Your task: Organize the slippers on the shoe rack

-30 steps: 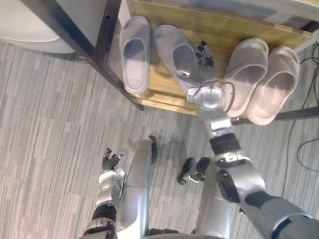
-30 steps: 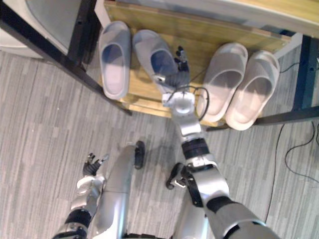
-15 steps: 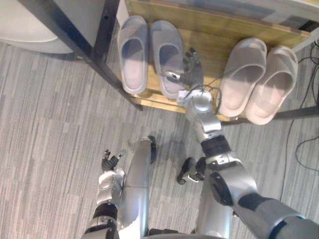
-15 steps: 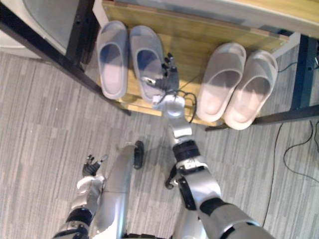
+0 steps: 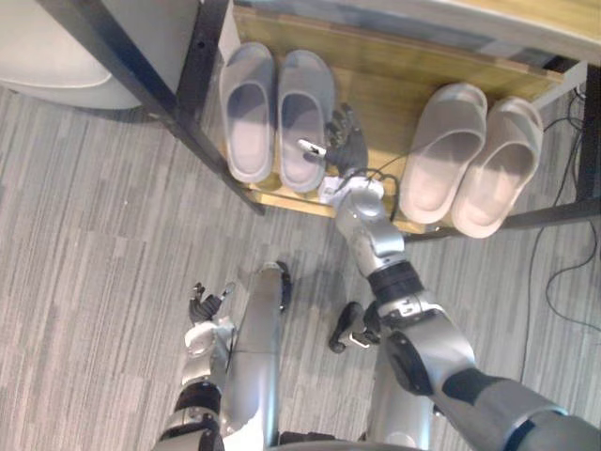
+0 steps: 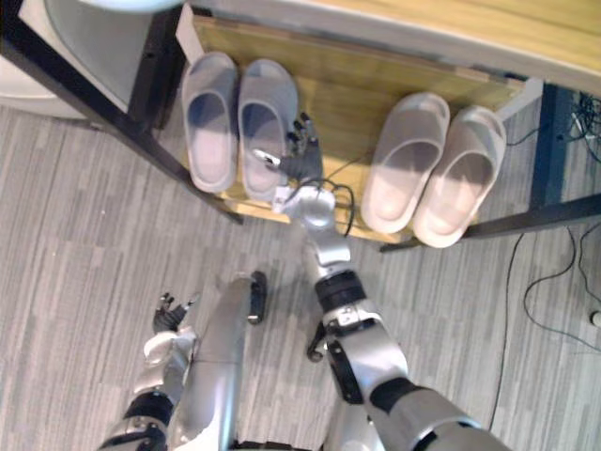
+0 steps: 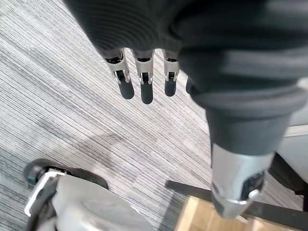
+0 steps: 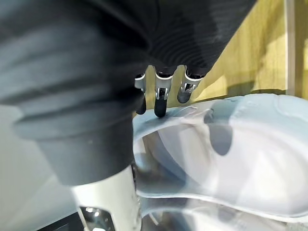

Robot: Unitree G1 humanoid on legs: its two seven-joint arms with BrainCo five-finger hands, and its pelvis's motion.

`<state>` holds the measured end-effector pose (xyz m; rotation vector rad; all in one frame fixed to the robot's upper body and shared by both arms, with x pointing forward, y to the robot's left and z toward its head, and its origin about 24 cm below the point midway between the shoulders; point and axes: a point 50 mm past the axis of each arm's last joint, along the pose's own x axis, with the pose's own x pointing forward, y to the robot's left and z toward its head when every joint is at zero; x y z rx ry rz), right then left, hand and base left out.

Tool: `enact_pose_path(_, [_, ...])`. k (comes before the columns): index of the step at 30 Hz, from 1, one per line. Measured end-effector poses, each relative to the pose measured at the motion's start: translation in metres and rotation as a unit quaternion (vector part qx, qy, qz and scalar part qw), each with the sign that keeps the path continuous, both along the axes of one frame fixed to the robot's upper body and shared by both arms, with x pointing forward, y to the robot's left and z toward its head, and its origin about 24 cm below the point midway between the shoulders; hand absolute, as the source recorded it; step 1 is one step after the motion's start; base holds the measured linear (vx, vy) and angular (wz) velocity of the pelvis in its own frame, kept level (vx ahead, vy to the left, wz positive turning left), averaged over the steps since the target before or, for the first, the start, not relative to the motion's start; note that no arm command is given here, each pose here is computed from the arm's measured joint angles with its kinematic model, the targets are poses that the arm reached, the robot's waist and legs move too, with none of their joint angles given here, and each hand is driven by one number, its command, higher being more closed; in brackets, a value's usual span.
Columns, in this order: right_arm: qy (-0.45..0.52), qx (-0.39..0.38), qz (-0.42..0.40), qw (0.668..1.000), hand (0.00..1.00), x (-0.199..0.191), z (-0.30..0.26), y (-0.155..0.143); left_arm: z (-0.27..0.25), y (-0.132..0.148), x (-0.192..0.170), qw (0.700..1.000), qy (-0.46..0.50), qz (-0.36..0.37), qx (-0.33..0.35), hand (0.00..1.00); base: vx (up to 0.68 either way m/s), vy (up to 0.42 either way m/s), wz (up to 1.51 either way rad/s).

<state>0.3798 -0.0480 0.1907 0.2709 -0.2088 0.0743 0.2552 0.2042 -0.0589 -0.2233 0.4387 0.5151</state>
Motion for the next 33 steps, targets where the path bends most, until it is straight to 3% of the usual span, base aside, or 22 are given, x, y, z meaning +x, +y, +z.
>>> enact_pose_path(9, [0.002, -0.038, 0.001, 0.999, 0.00, 0.000, -0.006, -0.001, -0.001, -0.006, 0.000, 1.000, -0.002, -0.005, -0.009, 0.00, 0.00, -0.004, 0.00])
enact_pose_path(18, [0.055, -0.121, -0.034, 0.991, 0.00, -0.011, -0.062, -0.025, -0.014, -0.005, -0.016, 0.999, 0.018, -0.022, -0.018, 0.00, 0.02, 0.014, -0.02])
enact_pose_path(26, [0.113, -0.187, -0.041, 0.975, 0.00, -0.053, -0.130, -0.051, -0.034, 0.001, -0.043, 0.994, 0.077, -0.071, 0.014, 0.00, 0.10, 0.021, -0.09])
enact_pose_path(33, [0.247, -0.239, 0.000, 0.939, 0.00, -0.117, -0.217, -0.067, -0.057, 0.001, -0.072, 0.974, 0.156, -0.154, 0.049, 0.00, 0.13, 0.006, -0.03])
